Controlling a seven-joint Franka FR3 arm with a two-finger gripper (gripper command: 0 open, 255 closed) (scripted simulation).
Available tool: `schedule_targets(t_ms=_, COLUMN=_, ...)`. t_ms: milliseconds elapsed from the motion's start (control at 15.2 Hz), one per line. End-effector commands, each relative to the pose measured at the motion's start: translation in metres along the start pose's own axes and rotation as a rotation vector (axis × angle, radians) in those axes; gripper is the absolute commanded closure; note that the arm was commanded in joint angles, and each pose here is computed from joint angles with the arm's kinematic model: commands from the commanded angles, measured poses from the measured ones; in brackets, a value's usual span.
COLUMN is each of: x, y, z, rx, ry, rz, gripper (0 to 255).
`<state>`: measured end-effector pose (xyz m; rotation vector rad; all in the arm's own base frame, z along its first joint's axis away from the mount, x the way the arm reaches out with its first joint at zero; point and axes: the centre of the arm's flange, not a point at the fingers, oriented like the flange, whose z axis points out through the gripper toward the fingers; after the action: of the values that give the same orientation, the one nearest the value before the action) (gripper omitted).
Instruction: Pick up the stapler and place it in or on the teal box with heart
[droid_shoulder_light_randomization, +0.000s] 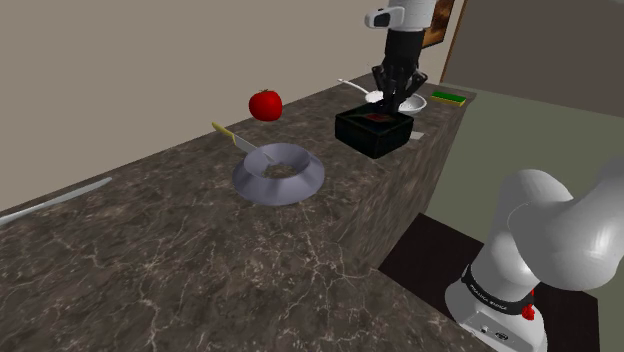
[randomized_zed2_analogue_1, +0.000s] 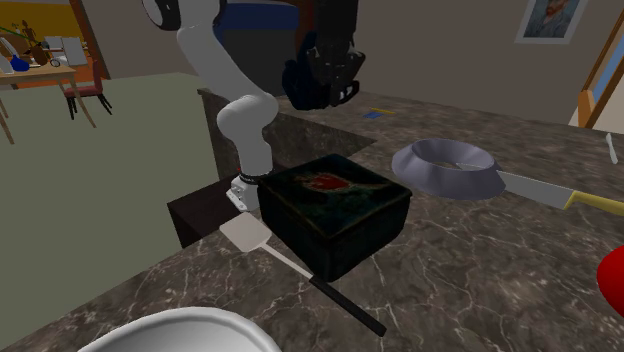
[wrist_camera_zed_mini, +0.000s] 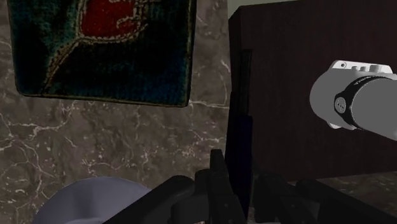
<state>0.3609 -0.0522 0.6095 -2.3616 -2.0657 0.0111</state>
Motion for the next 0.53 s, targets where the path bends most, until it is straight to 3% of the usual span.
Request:
schedule_targets(t_ms=0, x=-0.020, y=0.018, z=0.001, rx=0.000, ry=0.000, rz=0.000, gripper=255)
schedule_targets(t_ms=462, x=-0.082, y=0.086, z=0.002, rx=0.000, ry=0.000, rz=0.000, gripper=255)
